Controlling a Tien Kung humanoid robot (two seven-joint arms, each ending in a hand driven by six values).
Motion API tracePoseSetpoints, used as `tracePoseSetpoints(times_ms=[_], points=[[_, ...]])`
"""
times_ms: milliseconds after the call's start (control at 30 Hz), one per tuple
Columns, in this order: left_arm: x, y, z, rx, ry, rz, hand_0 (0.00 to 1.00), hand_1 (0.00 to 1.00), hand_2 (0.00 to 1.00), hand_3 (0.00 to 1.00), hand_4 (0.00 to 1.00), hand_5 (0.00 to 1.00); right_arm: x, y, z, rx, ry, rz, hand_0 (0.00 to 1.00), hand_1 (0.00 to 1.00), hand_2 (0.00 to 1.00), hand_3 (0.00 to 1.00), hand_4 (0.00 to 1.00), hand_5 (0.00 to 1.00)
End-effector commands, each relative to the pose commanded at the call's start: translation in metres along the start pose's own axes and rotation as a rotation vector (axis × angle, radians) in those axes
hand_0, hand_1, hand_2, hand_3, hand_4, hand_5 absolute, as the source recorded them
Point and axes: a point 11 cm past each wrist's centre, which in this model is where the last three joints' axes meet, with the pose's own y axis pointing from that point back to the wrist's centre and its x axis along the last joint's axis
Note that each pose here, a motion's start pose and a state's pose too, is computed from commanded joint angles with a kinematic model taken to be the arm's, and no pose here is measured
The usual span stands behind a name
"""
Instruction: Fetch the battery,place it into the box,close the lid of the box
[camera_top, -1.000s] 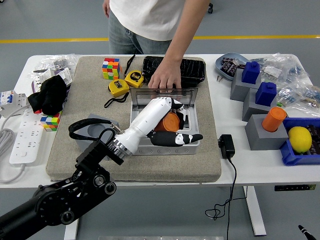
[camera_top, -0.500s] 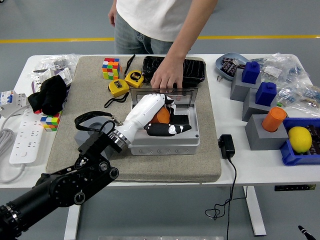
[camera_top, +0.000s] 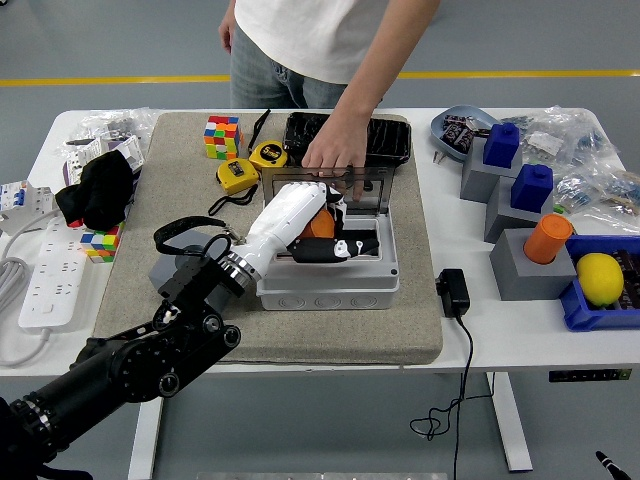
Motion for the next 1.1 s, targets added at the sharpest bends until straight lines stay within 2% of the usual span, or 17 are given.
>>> tracePoseSetpoints(times_ms=[33, 67, 233, 267, 433, 467, 633, 667, 867, 900, 1033, 1067, 1100], points=[[0.0, 0.0, 0.001, -0.001, 0.0, -0.001, 0.115, 0.026, 0.038, 0.033, 0.974, 0.722, 0.0, 0.0, 0.0, 0.0, 0.0, 0.0, 0.78, 0.725, 0.725, 0.755, 0.998, 0.998], [0.0, -0.001, 0.001, -0.002, 0.002, -0.003, 0.172, 0.083, 0.111, 0.105, 0.96, 0.694, 0.0, 0.0, -0.001, 0.001, -0.001, 0.0, 0.78, 0.725, 0.725, 0.755, 0.998, 0.998], [0.001, 0.0, 0.002, -0.01, 0.021, 0.008, 0.172, 0.083, 0.111, 0.105, 0.96, 0.694, 0.0, 0.0, -0.001, 0.002, -0.002, 0.0, 0.78, 0.725, 0.725, 0.755, 0.998, 0.998], [0.001, 0.0, 0.001, -0.01, 0.024, 0.01, 0.271, 0.227, 0.198, 0.202, 0.956, 0.693, 0.0, 0.0, -0.002, 0.002, -0.002, -0.001, 0.78, 0.725, 0.725, 0.755, 0.998, 0.998], [0.0, 0.0, 0.0, -0.002, 0.034, 0.001, 0.271, 0.227, 0.198, 0.202, 0.956, 0.693, 0.0, 0.0, -0.001, 0.001, -0.002, -0.002, 0.78, 0.725, 0.725, 0.755, 0.998, 0.998], [0.0, 0.0, 0.0, 0.0, 0.035, -0.006, 0.59, 0.537, 0.474, 0.454, 0.985, 0.704, 0.0, 0.0, -0.001, 0.001, -0.002, -0.002, 0.78, 0.725, 0.725, 0.755, 0.998, 0.998], [-0.003, 0.0, -0.001, 0.008, 0.038, -0.031, 0.59, 0.537, 0.474, 0.454, 0.985, 0.704, 0.0, 0.0, -0.002, 0.002, -0.001, -0.003, 0.78, 0.725, 0.725, 0.755, 0.998, 0.998], [-0.004, 0.0, -0.001, 0.009, 0.039, -0.036, 0.768, 0.712, 0.617, 0.585, 0.998, 0.716, 0.0, 0.0, -0.002, 0.002, -0.002, -0.002, 0.78, 0.723, 0.725, 0.756, 0.998, 0.998], [-0.004, 0.0, 0.0, 0.007, 0.038, -0.042, 0.768, 0.712, 0.617, 0.585, 0.998, 0.716, 0.0, 0.0, -0.001, 0.001, -0.003, -0.002, 0.78, 0.723, 0.725, 0.756, 0.998, 0.998], [-0.003, 0.0, 0.002, 0.003, 0.038, -0.042, 0.783, 0.746, 0.637, 0.608, 0.998, 0.724, 0.0, 0.0, -0.001, 0.001, -0.003, -0.002, 0.78, 0.723, 0.726, 0.756, 0.998, 0.998], [0.0, 0.002, 0.013, -0.017, 0.025, -0.069, 0.783, 0.746, 0.637, 0.608, 0.998, 0.724, 0.0, 0.0, 0.0, -0.001, -0.005, -0.002, 0.78, 0.723, 0.726, 0.756, 0.998, 0.998], [0.0, 0.003, 0.017, -0.025, 0.025, -0.08, 0.435, 0.521, 0.514, 0.511, 0.998, 0.728, 0.0, 0.0, 0.0, -0.001, -0.006, -0.002, 0.78, 0.722, 0.726, 0.756, 0.998, 0.998], [0.001, 0.005, 0.019, -0.023, 0.024, -0.099, 0.435, 0.521, 0.514, 0.511, 0.998, 0.728, 0.0, 0.0, 0.0, -0.001, -0.007, -0.002, 0.78, 0.722, 0.726, 0.756, 0.998, 0.998]])
